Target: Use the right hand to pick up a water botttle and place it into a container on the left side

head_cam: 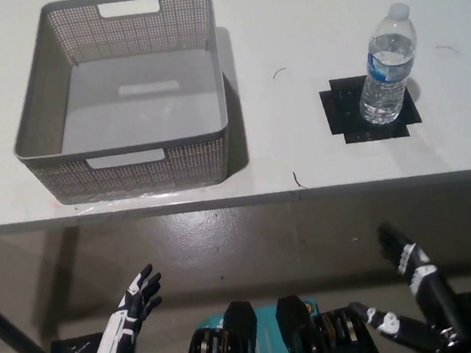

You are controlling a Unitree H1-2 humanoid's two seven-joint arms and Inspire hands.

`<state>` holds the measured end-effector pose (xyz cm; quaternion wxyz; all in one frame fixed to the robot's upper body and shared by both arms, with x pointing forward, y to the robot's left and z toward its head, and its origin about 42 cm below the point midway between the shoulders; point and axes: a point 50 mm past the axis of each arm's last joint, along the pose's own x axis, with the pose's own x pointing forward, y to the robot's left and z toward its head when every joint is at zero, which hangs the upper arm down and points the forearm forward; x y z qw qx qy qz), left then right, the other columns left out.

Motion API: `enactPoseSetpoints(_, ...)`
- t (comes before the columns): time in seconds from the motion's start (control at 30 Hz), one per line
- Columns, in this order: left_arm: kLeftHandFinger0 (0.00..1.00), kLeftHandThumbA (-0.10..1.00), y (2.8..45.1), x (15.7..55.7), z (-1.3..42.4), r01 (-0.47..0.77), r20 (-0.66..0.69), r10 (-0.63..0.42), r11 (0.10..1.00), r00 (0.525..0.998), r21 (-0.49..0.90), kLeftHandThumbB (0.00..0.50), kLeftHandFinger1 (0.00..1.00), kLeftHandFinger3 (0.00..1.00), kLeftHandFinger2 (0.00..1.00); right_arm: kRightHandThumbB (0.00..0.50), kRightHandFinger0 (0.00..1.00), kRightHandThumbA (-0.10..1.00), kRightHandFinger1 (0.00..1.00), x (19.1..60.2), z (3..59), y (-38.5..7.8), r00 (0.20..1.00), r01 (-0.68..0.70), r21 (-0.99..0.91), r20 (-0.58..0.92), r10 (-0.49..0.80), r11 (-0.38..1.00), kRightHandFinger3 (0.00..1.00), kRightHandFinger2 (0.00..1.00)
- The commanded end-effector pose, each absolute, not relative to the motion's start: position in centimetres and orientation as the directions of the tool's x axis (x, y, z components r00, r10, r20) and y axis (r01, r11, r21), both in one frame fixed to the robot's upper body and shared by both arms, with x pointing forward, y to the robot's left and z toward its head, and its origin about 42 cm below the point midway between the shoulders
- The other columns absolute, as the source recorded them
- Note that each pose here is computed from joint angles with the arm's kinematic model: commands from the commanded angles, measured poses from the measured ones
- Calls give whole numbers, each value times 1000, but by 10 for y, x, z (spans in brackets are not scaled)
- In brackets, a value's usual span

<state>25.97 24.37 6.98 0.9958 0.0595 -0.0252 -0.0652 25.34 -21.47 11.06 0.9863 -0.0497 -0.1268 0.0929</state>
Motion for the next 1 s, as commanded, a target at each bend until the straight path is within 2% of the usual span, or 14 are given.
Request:
enactPoseSetpoints(0.0, 1000, 1000, 244, 256, 76, 133, 97, -148, 980, 984, 145, 233, 1000, 1000, 1000, 418, 1000, 1000, 1000, 270, 147, -225, 901, -93, -156, 408, 150, 983, 1000, 1000)
enactPoseSetpoints(0.03, 1000, 1000, 244, 257, 76, 134, 98, -148, 982, 984, 133, 235, 1000, 1000, 1000, 384, 1000, 1000, 1000, 280, 156, -231, 892, -50, -183, 435, 127, 982, 1000, 1000)
enactPoseSetpoints(0.13, 1000, 1000, 245, 259, 77, 132, 100, -144, 984, 985, 122, 238, 1000, 1000, 1000, 375, 1000, 1000, 1000, 301, 171, -240, 862, 16, -204, 499, 90, 979, 1000, 1000)
enactPoseSetpoints(0.23, 1000, 1000, 246, 259, 77, 136, 105, -150, 982, 983, 129, 199, 1000, 1000, 1000, 393, 1000, 1000, 1000, 322, 184, -247, 857, 29, -141, 512, 48, 990, 1000, 1000)
enactPoseSetpoints(0.33, 1000, 1000, 244, 256, 74, 136, 102, -149, 983, 984, 125, 199, 1000, 1000, 1000, 371, 1000, 1000, 1000, 329, 191, -255, 855, 42, -137, 517, 35, 990, 1000, 1000)
enactPoseSetpoints(0.37, 1000, 1000, 245, 256, 75, 132, 99, -145, 983, 984, 126, 219, 1000, 1000, 1000, 370, 1000, 1000, 1000, 333, 195, -257, 854, 49, -134, 519, 28, 990, 1000, 1000)
enactPoseSetpoints(0.5, 1000, 1000, 244, 254, 74, 128, 91, -139, 985, 986, 118, 224, 1000, 1000, 1000, 393, 1000, 1000, 1000, 343, 202, -261, 855, 64, -150, 518, 23, 987, 1000, 1000)
enactPoseSetpoints(0.53, 1000, 1000, 243, 253, 74, 130, 91, -141, 984, 986, 119, 222, 1000, 1000, 1000, 419, 1000, 1000, 1000, 346, 202, -262, 860, 74, -154, 510, 15, 985, 1000, 1000)
enactPoseSetpoints(0.63, 1000, 1000, 244, 249, 73, 132, 90, -143, 984, 986, 119, 206, 1000, 1000, 1000, 387, 1000, 1000, 1000, 359, 199, -264, 875, 61, -123, 484, 6, 991, 1000, 1000)
enactPoseSetpoints(0.77, 1000, 1000, 244, 252, 74, 135, 98, -147, 984, 984, 117, 204, 1000, 1000, 1000, 429, 1000, 1000, 1000, 384, 200, -271, 896, 28, -47, 445, -4, 998, 1000, 1000)
enactPoseSetpoints(0.83, 1000, 1000, 244, 250, 73, 134, 97, -146, 984, 984, 118, 190, 1000, 1000, 1000, 404, 1000, 1000, 1000, 399, 199, -274, 913, 5, -25, 409, 5, 1000, 1000, 1000)
enactPoseSetpoints(0.87, 1000, 1000, 244, 251, 73, 132, 99, -144, 984, 985, 118, 193, 1000, 1000, 1000, 371, 1000, 1000, 1000, 406, 200, -275, 918, -12, -5, 397, 13, 1000, 1000, 1000)
enactPoseSetpoints(0.93, 1000, 1000, 244, 252, 74, 132, 102, -144, 985, 984, 115, 202, 1000, 1000, 1000, 345, 1000, 1000, 1000, 416, 203, -276, 923, -26, 12, 384, 19, 1000, 1000, 1000)
enactPoseSetpoints(0.97, 1000, 1000, 244, 252, 74, 134, 102, -144, 985, 984, 105, 207, 1000, 1000, 1000, 351, 1000, 1000, 1000, 423, 206, -276, 923, -26, 5, 383, 22, 1000, 1000, 1000)
